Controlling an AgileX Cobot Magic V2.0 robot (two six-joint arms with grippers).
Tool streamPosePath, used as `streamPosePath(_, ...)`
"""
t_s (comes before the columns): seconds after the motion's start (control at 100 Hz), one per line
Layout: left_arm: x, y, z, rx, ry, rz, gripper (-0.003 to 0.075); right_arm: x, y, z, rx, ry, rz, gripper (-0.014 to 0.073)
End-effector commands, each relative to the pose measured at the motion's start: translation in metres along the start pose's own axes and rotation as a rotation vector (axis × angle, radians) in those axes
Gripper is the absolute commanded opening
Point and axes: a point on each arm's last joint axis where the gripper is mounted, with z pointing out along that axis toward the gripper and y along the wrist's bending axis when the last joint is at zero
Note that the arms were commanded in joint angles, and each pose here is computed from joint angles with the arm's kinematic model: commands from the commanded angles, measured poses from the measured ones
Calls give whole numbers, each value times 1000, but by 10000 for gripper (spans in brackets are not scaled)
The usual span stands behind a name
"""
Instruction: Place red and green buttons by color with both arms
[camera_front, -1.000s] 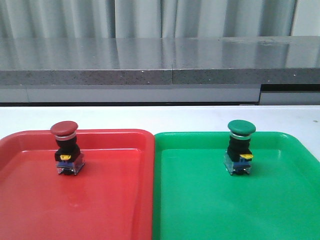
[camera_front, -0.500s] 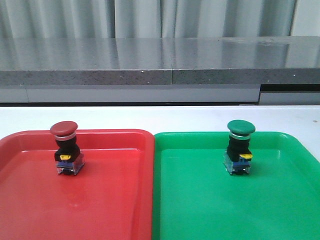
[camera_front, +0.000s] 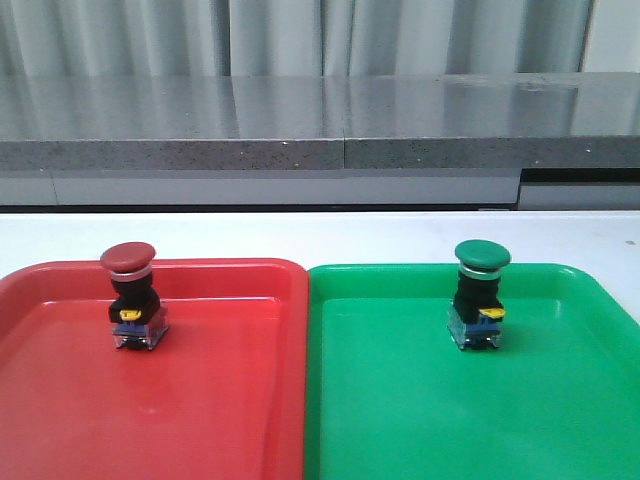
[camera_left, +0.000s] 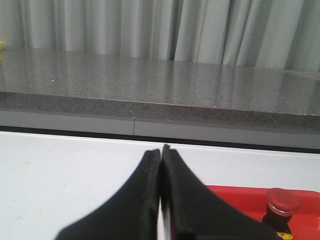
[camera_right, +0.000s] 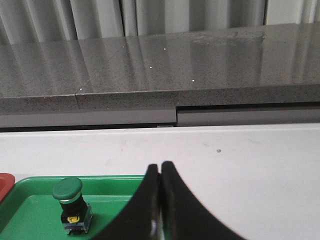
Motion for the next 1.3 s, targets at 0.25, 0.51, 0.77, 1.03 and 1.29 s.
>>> streamPosePath(0.25,6,0,-1,13,-67,-5,-19,28,-3,1,-10,-152,-12,-68)
streamPosePath(0.51,6,0,-1,13,-67,-5,-20,29,-3,1,-11,-158,-12,-68)
streamPosePath(0.77,6,0,-1,13,-67,-5,-20,29,-3,1,-11,-158,-12,-68)
streamPosePath(1.03,6,0,-1,13,-67,-5,-19,29,-3,1,-11,-158,-12,-68)
streamPosePath(1.29,6,0,-1,13,-67,-5,-19,29,-3,1,-11,-158,-12,-68)
